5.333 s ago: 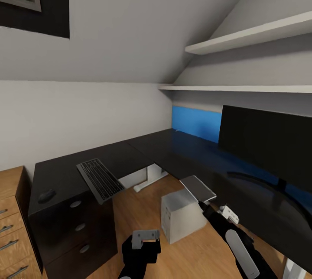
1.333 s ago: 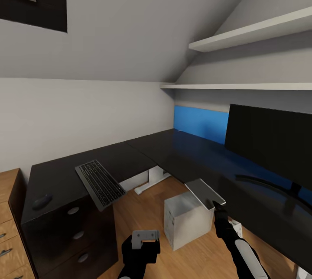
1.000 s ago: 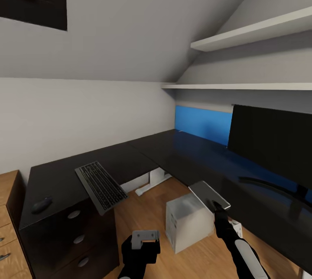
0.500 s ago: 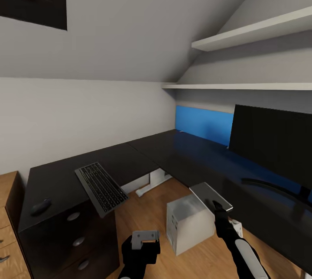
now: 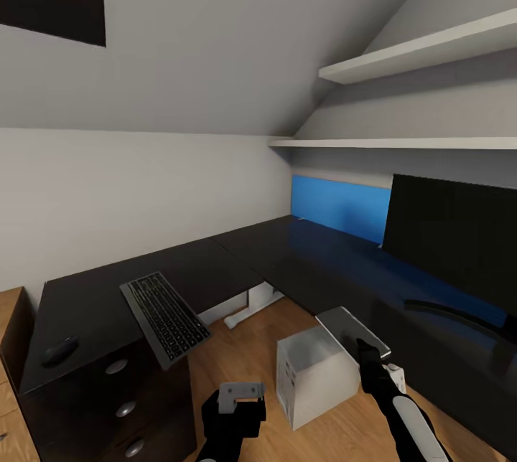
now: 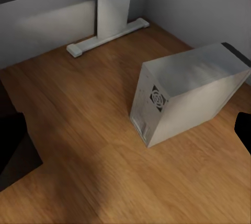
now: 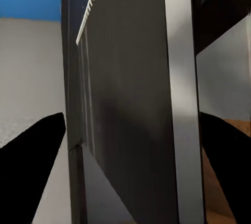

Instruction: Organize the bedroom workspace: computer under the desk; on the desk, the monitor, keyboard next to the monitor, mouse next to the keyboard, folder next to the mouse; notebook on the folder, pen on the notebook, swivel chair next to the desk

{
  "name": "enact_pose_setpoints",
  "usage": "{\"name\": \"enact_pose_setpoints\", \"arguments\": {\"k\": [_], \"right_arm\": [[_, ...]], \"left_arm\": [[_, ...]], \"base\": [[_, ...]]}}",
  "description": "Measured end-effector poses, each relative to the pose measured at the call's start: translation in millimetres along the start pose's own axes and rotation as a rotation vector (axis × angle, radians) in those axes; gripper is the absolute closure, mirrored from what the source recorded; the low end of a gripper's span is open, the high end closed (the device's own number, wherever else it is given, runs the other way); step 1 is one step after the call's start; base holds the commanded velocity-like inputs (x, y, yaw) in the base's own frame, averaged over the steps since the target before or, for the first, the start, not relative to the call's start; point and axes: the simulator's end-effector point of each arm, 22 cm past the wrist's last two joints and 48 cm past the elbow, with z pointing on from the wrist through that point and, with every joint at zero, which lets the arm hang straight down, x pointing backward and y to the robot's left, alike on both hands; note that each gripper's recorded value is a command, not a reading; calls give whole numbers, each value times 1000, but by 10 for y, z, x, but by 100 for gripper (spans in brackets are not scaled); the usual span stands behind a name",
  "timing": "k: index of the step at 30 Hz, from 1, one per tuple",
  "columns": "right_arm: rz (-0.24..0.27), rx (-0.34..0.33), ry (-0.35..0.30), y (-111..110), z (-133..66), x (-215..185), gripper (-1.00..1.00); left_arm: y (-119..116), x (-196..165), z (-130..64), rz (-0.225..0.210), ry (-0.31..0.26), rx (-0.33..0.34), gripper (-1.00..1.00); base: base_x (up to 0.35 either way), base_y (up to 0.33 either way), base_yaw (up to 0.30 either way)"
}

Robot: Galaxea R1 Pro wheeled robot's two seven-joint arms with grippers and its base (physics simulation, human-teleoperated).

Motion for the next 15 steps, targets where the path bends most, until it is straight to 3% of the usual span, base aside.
{"name": "enact_pose_setpoints", "arguments": {"k": [15], "right_arm": [[0,1,2,57,-11,8,100]], "left_arm": [[-19,-50,-21,0,1,3,-100]], "base": [[0,0,0]]}}
